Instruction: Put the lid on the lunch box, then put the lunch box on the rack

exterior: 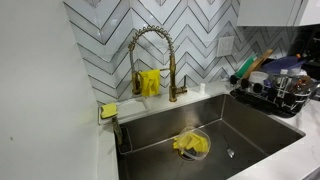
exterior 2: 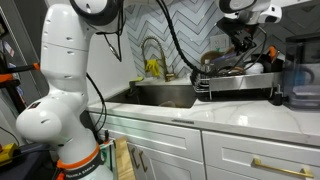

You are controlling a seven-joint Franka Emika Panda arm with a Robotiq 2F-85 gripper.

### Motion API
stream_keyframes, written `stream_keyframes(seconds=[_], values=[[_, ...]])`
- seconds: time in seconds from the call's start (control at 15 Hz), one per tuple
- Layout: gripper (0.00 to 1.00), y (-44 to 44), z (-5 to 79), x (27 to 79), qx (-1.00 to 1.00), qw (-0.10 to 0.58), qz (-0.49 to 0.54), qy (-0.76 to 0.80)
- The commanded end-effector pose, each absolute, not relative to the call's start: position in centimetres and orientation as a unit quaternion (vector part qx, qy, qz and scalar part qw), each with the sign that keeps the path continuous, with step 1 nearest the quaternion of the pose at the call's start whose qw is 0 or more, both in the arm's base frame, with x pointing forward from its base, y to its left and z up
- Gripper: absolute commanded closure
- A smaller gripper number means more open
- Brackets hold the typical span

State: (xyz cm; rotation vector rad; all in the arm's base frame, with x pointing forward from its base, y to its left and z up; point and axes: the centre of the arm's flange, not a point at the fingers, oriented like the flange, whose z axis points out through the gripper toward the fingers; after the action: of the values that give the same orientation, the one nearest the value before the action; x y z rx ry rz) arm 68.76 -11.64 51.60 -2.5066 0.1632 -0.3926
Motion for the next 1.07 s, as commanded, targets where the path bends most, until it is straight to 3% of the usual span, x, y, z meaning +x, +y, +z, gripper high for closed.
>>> stream_keyframes(seconds=[0.0,0.13,0.27,0.73,0.8,1.0], values=[[0.96,-10.1,50.5,67.7,-0.948,0.272,-0.159,0.041],[0.94,-9.8,50.3,67.9,-0.949,0.269,-0.162,0.036],[0.59,-9.6,50.3,68.0,-0.948,0.271,-0.164,0.030],[0.07,-10.9,53.3,66.5,-0.949,0.272,-0.149,0.056],[0.01,-11.3,54.0,66.0,-0.949,0.268,-0.151,0.065],[0.00,-12.8,56.7,63.9,-0.951,0.259,-0.146,0.081]])
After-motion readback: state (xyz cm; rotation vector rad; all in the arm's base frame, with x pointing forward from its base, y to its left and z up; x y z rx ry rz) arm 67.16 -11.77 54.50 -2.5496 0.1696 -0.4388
